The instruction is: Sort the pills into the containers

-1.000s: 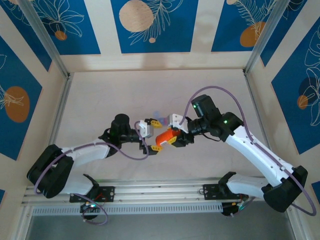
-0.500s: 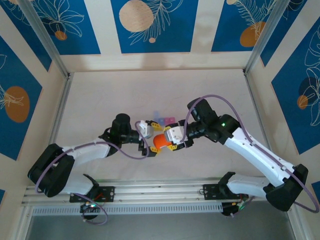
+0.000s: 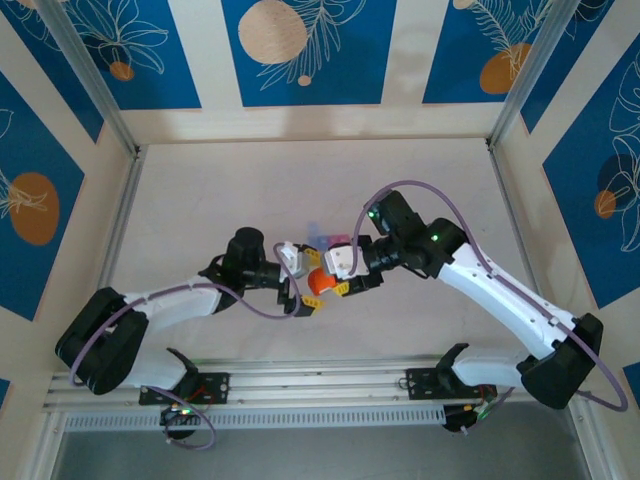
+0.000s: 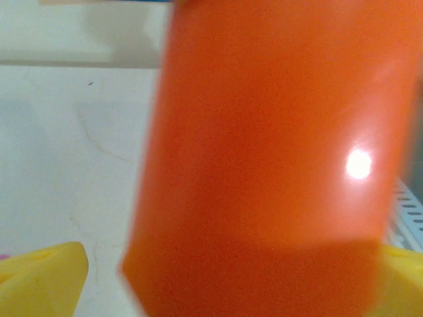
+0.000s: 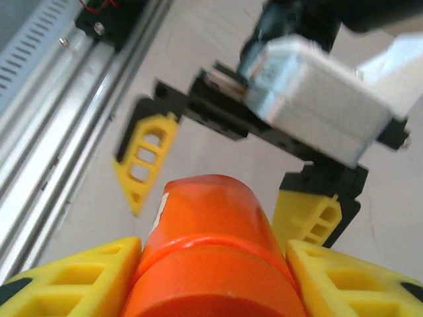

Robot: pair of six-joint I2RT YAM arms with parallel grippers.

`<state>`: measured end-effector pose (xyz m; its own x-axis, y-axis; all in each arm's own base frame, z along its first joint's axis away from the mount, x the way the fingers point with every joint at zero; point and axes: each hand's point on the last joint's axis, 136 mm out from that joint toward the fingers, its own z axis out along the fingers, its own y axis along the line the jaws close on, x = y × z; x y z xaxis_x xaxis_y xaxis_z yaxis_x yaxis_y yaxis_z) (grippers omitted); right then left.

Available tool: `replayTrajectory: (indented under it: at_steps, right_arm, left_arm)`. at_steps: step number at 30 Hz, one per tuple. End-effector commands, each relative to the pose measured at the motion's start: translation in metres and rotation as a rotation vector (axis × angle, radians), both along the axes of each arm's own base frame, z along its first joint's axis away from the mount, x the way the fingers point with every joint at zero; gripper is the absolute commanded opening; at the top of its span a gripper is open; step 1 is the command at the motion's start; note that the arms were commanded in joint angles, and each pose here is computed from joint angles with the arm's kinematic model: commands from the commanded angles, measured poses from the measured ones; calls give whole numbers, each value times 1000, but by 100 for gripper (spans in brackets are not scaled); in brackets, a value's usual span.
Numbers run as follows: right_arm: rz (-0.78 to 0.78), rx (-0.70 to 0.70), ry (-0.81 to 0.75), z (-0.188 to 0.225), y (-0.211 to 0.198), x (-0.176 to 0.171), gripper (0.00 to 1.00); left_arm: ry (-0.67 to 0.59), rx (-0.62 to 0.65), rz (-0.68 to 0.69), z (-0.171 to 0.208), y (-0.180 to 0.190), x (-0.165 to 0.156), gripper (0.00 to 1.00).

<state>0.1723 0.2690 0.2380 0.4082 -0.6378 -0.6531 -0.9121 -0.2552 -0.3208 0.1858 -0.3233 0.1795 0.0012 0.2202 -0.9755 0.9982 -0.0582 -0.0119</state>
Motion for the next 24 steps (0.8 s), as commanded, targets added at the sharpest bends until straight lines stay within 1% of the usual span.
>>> replayTrajectory:
  at_steps: [1, 5, 9, 15, 20, 24]
  right_arm:
    - [-30, -28, 3, -7, -3, 8, 32]
    - [-42, -39, -2, -7, -8, 12, 32]
    - [2, -3, 19, 1, -5, 3, 32]
    - [55, 10, 40, 5, -2, -10, 32]
    - [65, 20, 9, 9, -1, -12, 32]
    - [40, 11, -19, 11, -4, -6, 32]
  left_arm:
    - [-96, -106, -86, 46, -8, -11, 100]
    - [-94, -105, -84, 47, -9, -12, 100]
    - [-77, -60, -82, 41, -11, -8, 100]
    - [-52, -19, -68, 29, -14, -1, 100]
    - [-44, 2, -71, 23, -15, 1, 100]
    - [-39, -3, -101, 22, -15, -5, 99]
